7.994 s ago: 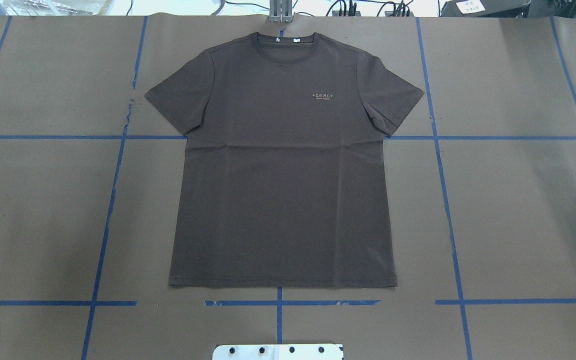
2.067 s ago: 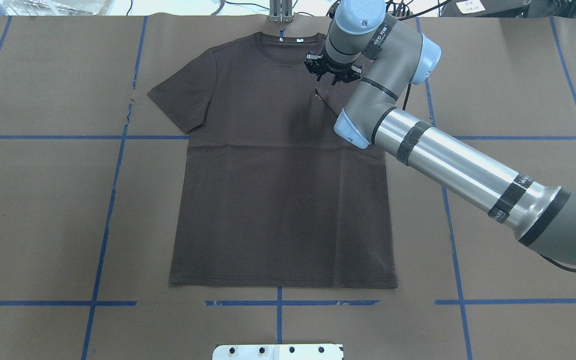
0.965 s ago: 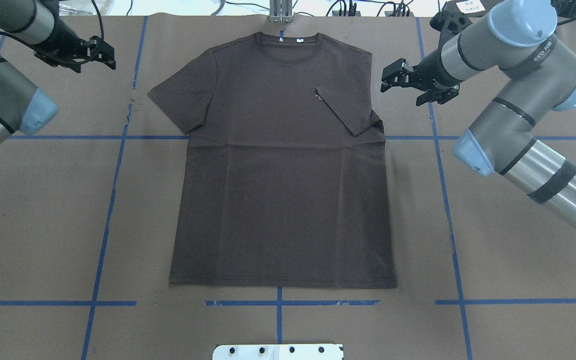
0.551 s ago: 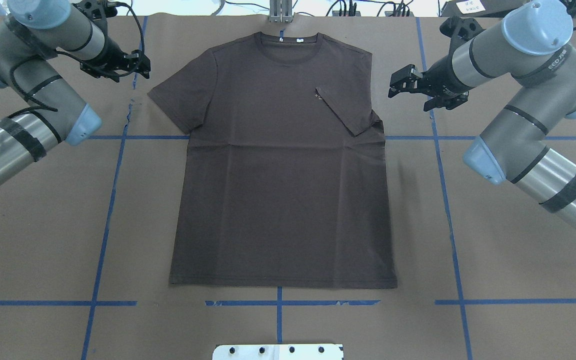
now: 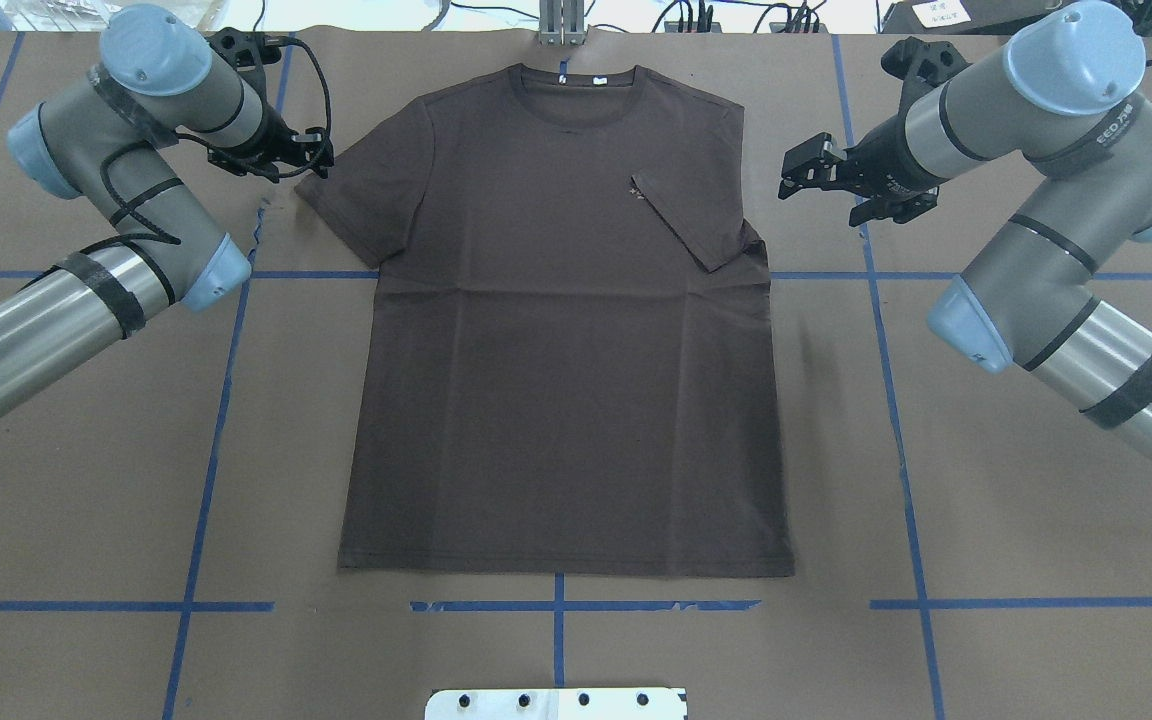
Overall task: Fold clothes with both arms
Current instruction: 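Fold the sleeve nearest the left gripper inward over the shirt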
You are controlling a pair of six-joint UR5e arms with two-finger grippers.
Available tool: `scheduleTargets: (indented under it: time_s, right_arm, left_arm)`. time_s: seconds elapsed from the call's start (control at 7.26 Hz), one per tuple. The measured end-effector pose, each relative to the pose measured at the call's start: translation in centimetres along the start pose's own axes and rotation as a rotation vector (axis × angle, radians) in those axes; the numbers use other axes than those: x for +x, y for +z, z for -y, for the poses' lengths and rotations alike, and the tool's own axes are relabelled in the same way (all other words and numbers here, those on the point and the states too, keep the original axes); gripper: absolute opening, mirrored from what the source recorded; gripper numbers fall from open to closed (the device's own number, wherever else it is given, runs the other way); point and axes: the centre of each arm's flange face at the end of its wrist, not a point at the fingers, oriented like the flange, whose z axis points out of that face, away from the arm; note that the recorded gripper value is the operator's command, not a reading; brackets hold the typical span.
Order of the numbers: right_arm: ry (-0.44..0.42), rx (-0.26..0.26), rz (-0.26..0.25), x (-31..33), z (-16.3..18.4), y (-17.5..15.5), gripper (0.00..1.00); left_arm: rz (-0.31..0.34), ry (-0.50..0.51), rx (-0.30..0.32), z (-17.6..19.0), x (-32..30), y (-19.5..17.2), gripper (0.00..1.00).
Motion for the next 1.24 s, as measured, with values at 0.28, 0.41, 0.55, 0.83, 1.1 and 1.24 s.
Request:
scheduleTargets:
  time_s: [0.28,0.41,0.55,0.83,1.1,1.24]
  right_arm:
    - [0.003,-0.001,0.001,-0.07,-0.05,0.03,1.0]
    - [0.003,-0.001,0.001,-0.13,-0.05,0.04,1.0]
    - [0.003,-0.001,0.0,-0.13,-0.06,0.13,1.0]
    - [0.005,0.0,0.0,-0.29,-0.08,0.22,1.0]
    - [0.006,0.001,0.0,-0.44,-0.06,0.26,1.0]
    - [0.006,0.001,0.001,-0.58,-0.04,0.23,1.0]
  left_arm:
    - [0.002,0.002,0.002,-0.15,0.05,0.28,0.55]
    - [0.002,0.003,0.003,-0.17,0.04,0.31,0.55]
    - [0.002,0.004,0.002,-0.22,0.05,0.35,0.55]
    - [0.002,0.006,-0.001,-0.48,0.14,0.54,0.53]
    - [0.003,0.008,-0.004,-0.72,0.15,0.76,0.36]
    - [0.002,0.007,-0.004,-0.78,0.11,0.82,0.08]
